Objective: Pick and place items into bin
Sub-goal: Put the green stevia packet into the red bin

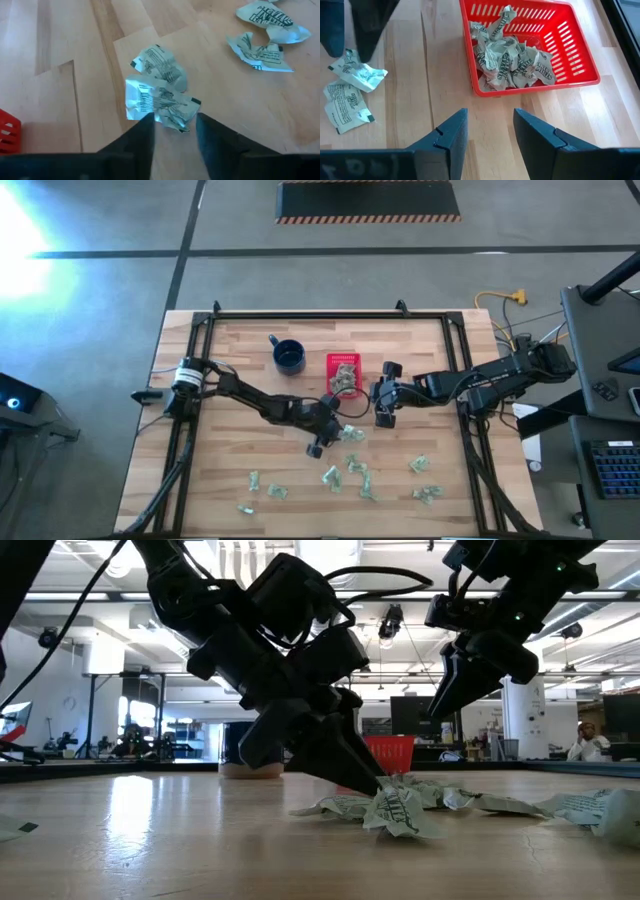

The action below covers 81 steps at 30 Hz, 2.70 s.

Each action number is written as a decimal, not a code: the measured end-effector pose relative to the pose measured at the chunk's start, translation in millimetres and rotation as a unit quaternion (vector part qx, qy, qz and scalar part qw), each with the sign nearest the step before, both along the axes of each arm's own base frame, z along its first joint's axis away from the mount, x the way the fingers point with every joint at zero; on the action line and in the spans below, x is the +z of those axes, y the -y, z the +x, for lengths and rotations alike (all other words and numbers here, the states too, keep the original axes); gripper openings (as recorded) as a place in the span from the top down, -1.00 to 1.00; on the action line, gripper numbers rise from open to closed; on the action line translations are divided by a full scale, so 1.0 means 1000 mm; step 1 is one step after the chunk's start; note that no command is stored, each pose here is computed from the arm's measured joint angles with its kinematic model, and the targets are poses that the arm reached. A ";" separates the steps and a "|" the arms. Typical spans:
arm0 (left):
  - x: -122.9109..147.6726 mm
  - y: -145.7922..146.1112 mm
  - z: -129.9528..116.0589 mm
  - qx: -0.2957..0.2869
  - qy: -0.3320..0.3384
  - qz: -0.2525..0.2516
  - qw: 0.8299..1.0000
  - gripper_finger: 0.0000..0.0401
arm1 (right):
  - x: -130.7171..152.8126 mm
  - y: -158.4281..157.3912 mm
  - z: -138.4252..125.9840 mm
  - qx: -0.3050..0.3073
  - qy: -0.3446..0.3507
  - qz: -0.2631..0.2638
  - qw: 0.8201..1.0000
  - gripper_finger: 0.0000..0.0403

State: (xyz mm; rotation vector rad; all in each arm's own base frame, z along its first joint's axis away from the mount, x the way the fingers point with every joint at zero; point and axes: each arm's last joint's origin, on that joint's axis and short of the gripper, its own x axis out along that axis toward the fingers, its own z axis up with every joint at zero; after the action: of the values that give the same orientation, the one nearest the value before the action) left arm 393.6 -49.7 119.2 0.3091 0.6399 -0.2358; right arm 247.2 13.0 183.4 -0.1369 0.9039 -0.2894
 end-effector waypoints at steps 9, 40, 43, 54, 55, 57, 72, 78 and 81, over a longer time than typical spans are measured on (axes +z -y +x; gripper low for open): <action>0.000 -0.004 0.001 0.014 0.002 0.008 1.000 0.96 | -0.002 0.000 -0.001 -0.003 -0.002 0.002 1.000 0.31; 0.055 -0.082 -0.011 0.238 0.035 0.130 0.962 0.54 | -0.010 -0.011 0.004 0.106 0.052 0.154 0.981 0.30; 0.056 -0.082 -0.011 0.239 0.037 0.129 0.962 0.32 | -0.012 -0.017 0.010 0.134 0.071 0.160 0.975 0.28; 0.085 -0.065 -0.028 0.224 0.042 0.114 0.967 -0.04 | -0.058 -0.027 0.028 0.128 -0.004 0.170 0.977 0.24; 0.090 -0.062 -0.030 0.222 0.045 0.110 0.968 -0.05 | -0.060 -0.028 0.029 0.127 -0.008 0.171 0.977 0.25; 0.096 -0.056 -0.036 0.217 0.042 0.104 0.970 -0.05 | -0.063 -0.029 0.033 0.128 -0.012 0.172 0.977 0.25; 0.131 -0.020 -0.082 0.200 0.054 0.054 0.977 -0.05 | -0.069 -0.035 0.035 0.162 -0.031 0.146 0.975 0.80; 0.124 -0.011 -0.109 0.220 0.015 0.011 0.975 -0.05 | -0.067 -0.037 0.034 0.166 -0.030 0.138 0.976 0.95; 0.118 -0.002 -0.125 0.221 -0.004 -0.009 0.975 -0.05 | -0.062 -0.036 0.035 0.167 -0.022 0.124 0.978 0.95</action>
State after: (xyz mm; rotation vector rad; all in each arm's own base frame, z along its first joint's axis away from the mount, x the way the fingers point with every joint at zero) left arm 269.0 -47.5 237.2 0.1416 0.6980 0.1848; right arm 282.0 48.8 120.9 -0.0633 0.9372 0.1407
